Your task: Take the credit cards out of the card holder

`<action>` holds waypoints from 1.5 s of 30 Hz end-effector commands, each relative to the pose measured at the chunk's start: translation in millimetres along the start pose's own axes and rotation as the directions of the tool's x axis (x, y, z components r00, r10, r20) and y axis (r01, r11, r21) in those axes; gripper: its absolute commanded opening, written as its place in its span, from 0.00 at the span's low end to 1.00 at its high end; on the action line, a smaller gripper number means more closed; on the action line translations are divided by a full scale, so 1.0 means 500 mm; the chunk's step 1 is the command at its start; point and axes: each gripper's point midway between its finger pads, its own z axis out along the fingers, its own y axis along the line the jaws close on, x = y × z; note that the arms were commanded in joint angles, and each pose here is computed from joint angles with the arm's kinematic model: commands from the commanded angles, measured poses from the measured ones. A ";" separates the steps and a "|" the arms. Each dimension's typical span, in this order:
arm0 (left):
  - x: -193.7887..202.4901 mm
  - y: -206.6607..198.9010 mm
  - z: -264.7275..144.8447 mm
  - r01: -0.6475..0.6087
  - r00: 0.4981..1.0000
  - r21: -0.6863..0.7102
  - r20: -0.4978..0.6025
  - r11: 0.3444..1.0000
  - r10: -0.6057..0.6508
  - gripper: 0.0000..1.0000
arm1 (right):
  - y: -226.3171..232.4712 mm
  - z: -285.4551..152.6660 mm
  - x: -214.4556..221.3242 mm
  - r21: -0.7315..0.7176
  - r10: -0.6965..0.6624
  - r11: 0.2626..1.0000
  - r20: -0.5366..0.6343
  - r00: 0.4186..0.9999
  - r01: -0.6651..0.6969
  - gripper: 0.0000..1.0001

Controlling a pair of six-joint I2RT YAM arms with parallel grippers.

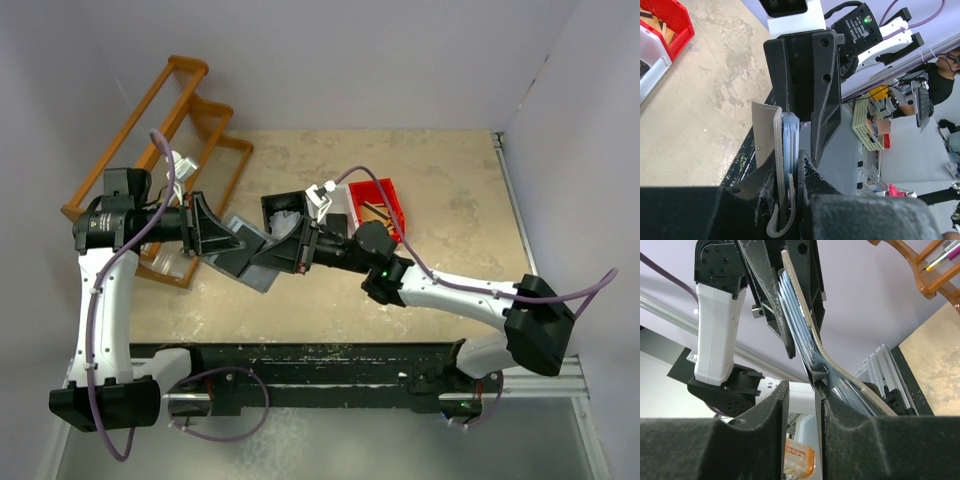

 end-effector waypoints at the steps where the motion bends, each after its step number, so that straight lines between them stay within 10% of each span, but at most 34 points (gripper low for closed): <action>1: -0.002 -0.118 -0.013 0.013 0.999 0.219 0.041 0.976 -0.022 0.05 | 0.032 0.015 -0.076 -0.027 -0.040 0.999 0.172 0.984 0.045 0.32; 23: 0.021 -0.109 -0.013 -0.073 0.996 0.174 0.056 0.982 0.064 0.49 | 0.056 0.006 -0.057 -0.077 -0.039 0.996 0.189 0.981 0.054 0.00; 41: 0.017 -0.147 -0.022 -0.075 0.996 0.287 0.070 0.955 0.057 0.17 | 0.098 -0.029 -0.023 -0.166 -0.085 0.981 0.113 0.990 0.103 0.00; 45: 0.016 -0.150 -0.022 -0.077 0.996 0.282 0.068 0.956 0.060 0.14 | 0.102 -0.030 -0.027 -0.187 -0.076 0.977 0.129 0.989 0.100 0.24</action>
